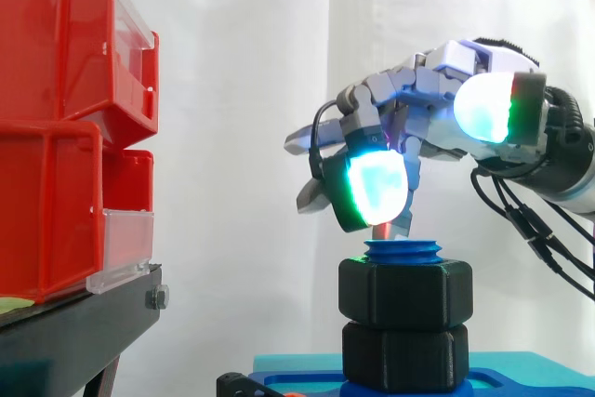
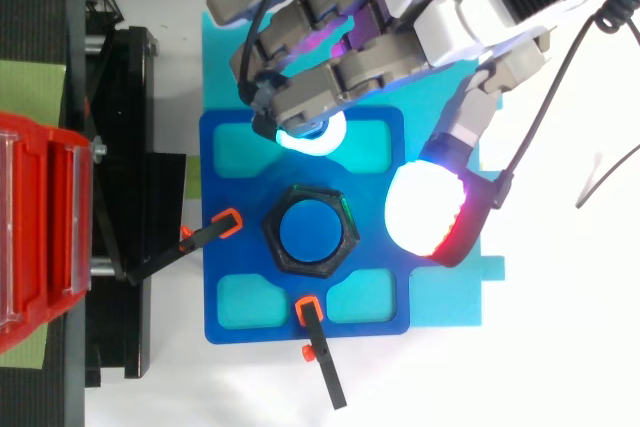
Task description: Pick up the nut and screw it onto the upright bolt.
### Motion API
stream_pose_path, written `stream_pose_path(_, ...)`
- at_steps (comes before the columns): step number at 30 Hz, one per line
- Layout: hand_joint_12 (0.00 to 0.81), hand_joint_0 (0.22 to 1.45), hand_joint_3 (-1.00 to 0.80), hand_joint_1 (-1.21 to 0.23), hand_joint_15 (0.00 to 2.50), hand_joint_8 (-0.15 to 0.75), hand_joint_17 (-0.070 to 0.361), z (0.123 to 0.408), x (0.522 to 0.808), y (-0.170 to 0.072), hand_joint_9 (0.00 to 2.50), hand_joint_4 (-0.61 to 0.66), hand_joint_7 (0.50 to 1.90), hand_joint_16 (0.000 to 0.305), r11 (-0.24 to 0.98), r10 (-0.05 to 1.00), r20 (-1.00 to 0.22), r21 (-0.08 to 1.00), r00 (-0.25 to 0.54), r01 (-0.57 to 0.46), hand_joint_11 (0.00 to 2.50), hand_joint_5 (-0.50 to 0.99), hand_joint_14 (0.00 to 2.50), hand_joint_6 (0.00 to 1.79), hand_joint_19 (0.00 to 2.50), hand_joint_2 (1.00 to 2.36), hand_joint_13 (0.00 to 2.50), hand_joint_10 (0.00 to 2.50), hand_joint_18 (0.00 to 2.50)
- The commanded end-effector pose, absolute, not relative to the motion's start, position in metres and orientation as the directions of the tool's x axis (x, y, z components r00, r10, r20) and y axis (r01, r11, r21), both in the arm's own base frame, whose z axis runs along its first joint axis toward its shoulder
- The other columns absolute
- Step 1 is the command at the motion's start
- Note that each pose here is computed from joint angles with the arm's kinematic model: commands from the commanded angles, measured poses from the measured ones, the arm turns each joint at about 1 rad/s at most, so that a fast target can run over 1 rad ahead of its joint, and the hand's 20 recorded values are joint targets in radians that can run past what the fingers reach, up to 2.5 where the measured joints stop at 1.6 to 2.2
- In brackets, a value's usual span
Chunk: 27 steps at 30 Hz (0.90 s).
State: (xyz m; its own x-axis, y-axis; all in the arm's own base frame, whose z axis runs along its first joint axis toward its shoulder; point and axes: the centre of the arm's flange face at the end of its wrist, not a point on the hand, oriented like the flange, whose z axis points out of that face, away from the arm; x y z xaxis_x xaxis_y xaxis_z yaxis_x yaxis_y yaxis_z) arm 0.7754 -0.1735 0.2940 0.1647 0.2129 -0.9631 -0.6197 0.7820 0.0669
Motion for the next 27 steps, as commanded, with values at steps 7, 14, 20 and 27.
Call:
stream_pose_path(7, 0.202, 0.49, -0.5, -0.17, 0.0, 0.215, 0.049, 0.301, 0.782, -0.158, 1.14, 0.22, 0.92, 0.022, 0.774, 0.217, -0.96, 0.058, 0.177, -0.63, 0.02, -0.08, 0.0, 0.5, 0.0, 1.0, 0.69, 0.0, 0.37)
stream_pose_path(14, 0.22, 0.48, -0.5, -0.14, 0.0, 0.207, 0.057, 0.285, 0.783, -0.137, 1.01, 0.19, 0.76, 0.025, 0.782, 0.234, -0.961, 0.096, 0.147, -0.615, 0.0, -0.1, 0.0, 0.5, 0.0, 1.0, 0.62, 0.0, 0.32)
stream_pose_path(20, 0.219, 0.48, -0.5, -0.13, 0.0, 0.201, 0.061, 0.273, 0.783, -0.125, 0.92, 0.18, 0.7, 0.027, 0.791, 0.245, -0.96, 0.12, 0.132, -0.6, 0.0, -0.11, 0.0, 0.5, 0.0, 1.0, 0.57, 0.0, 0.28)
stream_pose_path(27, 0.236, 0.48, -0.5, -0.1, 0.0, 0.201, 0.065, 0.271, 0.785, -0.113, 0.82, 0.18, 0.69, 0.029, 0.785, 0.249, -0.961, 0.128, 0.119, -0.607, 0.0, -0.12, 0.0, 0.5, 0.0, 1.0, 0.5, 0.0, 0.2)
